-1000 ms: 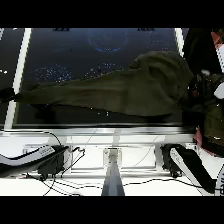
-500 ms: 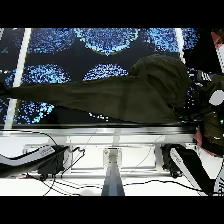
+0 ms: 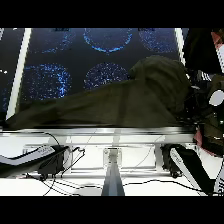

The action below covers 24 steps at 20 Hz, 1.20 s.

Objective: Fold the clothes and pants, and hang the long-sleeved shirts on hangers.

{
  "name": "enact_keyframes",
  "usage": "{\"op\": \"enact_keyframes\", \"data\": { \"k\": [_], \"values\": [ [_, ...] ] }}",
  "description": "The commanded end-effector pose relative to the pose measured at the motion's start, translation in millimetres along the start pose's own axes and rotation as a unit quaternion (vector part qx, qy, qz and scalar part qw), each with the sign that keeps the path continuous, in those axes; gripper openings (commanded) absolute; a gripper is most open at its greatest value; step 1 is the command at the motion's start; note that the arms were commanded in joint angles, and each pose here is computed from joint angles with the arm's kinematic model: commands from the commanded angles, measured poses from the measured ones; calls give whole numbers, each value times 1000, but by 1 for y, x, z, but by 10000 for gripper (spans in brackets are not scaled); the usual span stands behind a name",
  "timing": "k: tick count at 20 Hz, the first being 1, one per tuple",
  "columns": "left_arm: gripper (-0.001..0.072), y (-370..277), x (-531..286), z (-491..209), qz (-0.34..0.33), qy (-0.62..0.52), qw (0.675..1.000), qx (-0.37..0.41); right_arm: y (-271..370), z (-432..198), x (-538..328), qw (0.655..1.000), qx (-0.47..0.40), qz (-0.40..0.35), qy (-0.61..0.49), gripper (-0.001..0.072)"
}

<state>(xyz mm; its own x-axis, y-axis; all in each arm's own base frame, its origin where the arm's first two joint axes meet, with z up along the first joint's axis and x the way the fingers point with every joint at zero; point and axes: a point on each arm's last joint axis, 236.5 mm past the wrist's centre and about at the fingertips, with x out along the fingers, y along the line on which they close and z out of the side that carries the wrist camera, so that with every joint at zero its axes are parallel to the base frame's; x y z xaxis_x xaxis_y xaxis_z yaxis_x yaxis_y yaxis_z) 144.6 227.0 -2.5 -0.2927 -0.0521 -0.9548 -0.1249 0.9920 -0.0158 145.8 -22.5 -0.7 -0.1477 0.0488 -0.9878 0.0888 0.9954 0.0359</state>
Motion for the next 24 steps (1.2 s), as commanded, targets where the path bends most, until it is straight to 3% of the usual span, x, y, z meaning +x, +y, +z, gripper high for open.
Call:
{"op": "enact_keyframes", "data": {
  "k": [1,6,8,9,11,12,15,18,20,22,24],
  "values": [
    [20,45,9,-24,59,17,997,-35,0,-25,-1,998,-30,2,52,21],
    [21,85,3,8,129,-70,988,-43,0,-39,-3,996,-38,4,83,21],
    [24,79,1,29,113,-112,986,-46,-1,-31,-2,997,-38,1,65,23],
    [74,74,2,34,100,-122,986,-48,-1,-25,-1,998,-38,0,53,88],
    [608,72,6,35,90,-120,986,-72,-2,-15,0,999,-38,-3,32,410],
    [704,74,8,34,90,-117,984,-101,-2,-12,0,999,-38,-3,26,443],
    [700,74,-2,51,96,-150,974,-140,-3,-5,0,999,-38,-5,11,443],
    [699,39,-37,112,65,-239,963,-108,-1,40,-3,996,-39,-6,-85,443],
    [699,-14,-68,166,3,-321,944,-76,20,99,-21,976,-31,36,-213,443],
    [698,-90,-98,208,-101,-383,917,-45,42,148,-49,945,-6,93,-313,442],
    [696,-160,-121,232,-173,-413,894,-2,41,187,-69,917,18,105,-384,442]
  ]
}}
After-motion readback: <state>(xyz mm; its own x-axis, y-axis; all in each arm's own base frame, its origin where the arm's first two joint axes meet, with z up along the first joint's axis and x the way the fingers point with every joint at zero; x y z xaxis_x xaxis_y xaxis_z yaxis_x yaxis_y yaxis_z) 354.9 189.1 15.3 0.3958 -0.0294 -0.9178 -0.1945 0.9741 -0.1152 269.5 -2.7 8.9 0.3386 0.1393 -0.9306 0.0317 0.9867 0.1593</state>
